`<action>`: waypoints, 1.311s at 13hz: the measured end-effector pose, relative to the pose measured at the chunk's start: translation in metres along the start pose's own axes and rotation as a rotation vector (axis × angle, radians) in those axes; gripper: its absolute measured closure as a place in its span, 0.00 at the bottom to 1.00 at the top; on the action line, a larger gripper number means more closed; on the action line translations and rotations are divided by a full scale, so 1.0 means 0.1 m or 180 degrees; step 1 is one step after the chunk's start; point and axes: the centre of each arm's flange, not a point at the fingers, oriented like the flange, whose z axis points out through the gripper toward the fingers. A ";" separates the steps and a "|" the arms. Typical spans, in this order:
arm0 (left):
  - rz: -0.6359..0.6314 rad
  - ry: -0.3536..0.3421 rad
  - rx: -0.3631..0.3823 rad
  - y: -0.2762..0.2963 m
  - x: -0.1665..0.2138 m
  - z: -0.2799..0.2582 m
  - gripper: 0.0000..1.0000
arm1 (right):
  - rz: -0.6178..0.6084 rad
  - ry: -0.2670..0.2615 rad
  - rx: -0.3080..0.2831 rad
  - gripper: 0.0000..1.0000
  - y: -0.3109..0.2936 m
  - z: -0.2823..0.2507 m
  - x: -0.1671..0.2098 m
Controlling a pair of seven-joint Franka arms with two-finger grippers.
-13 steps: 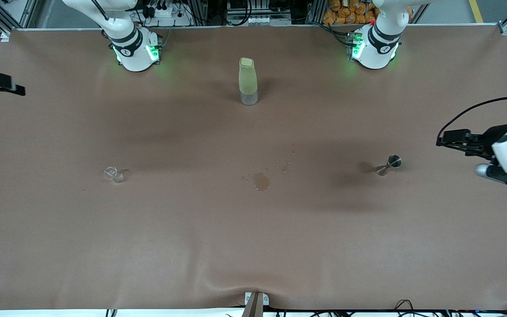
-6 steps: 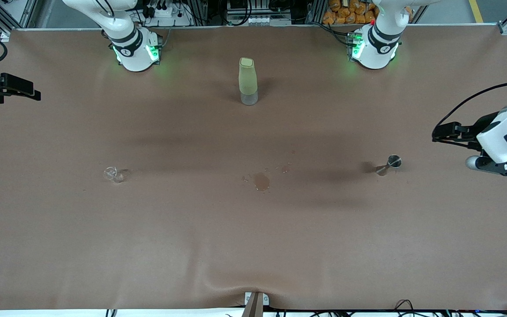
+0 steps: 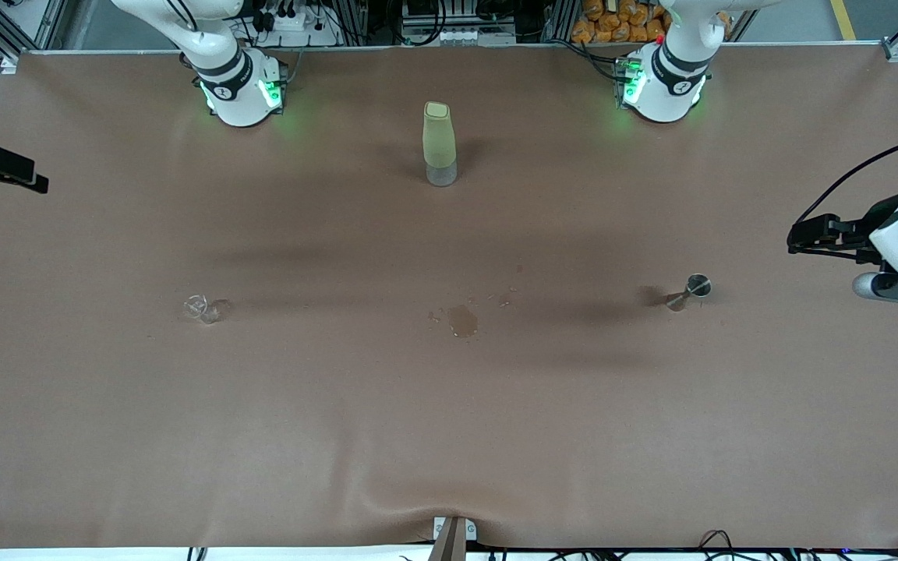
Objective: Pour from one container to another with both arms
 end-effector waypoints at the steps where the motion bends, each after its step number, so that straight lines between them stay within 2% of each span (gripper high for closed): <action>1: -0.0109 0.0074 0.0014 0.07 -0.07 -0.12 0.00 | 0.0000 0.0040 -0.0002 0.00 0.00 -0.01 -0.03; 6: -0.0333 0.0391 0.0068 0.41 -0.55 -0.44 0.00 | 0.0009 0.0085 0.0001 0.00 0.00 -0.06 -0.24; 11: -0.0365 0.0538 0.0105 0.41 -0.98 -0.53 0.00 | 0.0005 0.0058 -0.0013 0.00 -0.01 -0.01 -0.22; 17: -0.0399 0.0603 0.0108 0.42 -1.07 -0.59 0.00 | -0.0016 0.0053 -0.0049 0.00 -0.04 0.01 -0.22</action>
